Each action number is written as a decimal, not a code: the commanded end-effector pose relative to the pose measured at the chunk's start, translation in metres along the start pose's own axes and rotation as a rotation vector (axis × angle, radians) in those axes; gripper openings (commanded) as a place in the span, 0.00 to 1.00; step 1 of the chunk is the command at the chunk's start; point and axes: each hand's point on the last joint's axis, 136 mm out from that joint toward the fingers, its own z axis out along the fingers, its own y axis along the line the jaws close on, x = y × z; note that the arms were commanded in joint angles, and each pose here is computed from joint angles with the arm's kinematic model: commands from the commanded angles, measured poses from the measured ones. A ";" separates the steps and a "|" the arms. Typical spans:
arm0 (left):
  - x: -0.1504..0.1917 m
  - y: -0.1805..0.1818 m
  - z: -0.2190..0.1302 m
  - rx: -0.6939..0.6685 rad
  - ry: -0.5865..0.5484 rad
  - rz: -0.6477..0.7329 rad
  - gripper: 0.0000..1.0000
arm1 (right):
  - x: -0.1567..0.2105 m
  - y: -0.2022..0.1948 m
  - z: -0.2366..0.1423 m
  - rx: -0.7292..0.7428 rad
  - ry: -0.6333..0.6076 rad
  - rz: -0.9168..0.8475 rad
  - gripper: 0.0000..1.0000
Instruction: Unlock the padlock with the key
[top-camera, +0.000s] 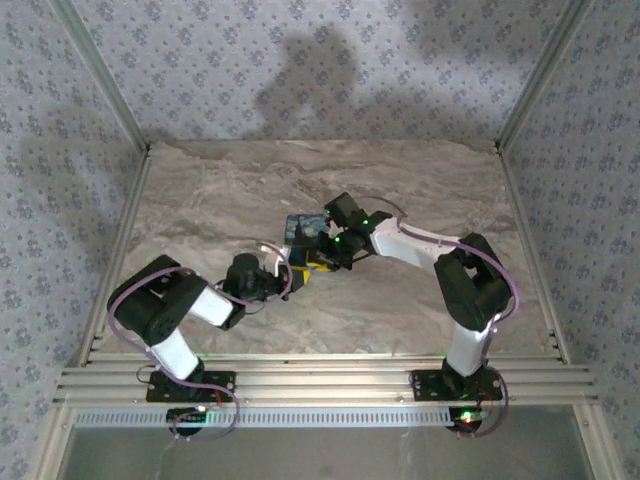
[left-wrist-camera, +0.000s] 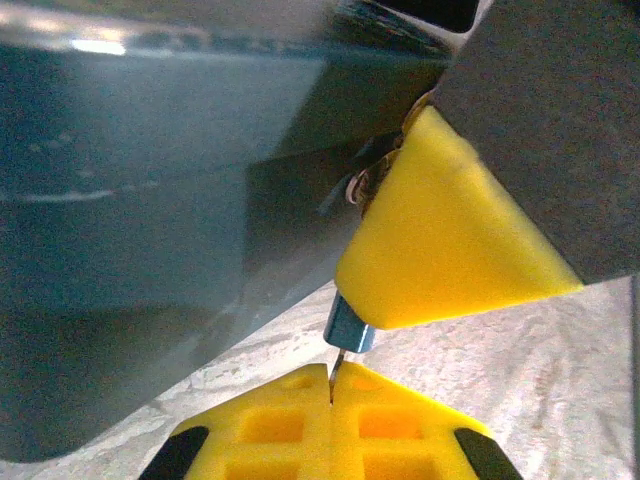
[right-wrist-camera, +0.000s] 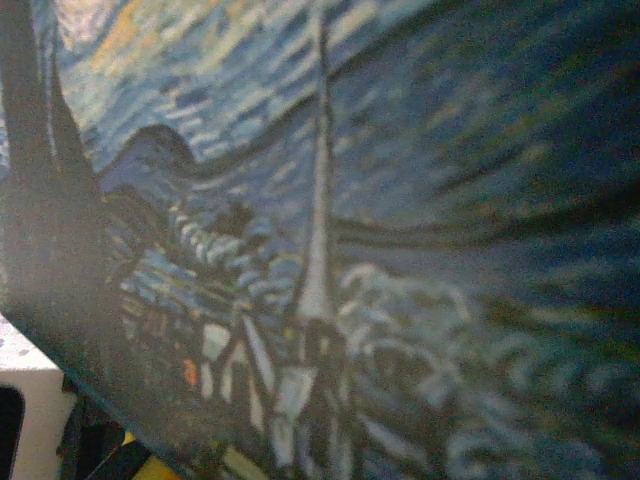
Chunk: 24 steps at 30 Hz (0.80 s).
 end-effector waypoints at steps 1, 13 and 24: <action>-0.002 0.001 0.001 -0.091 -0.051 0.170 0.00 | 0.028 -0.008 0.020 -0.006 0.089 0.070 0.00; 0.012 -0.010 -0.003 -0.203 -0.029 0.299 0.00 | 0.043 -0.008 0.025 0.023 0.064 0.059 0.40; 0.029 -0.002 -0.003 -0.207 0.028 0.236 0.00 | 0.034 -0.010 -0.021 0.053 -0.150 0.040 0.64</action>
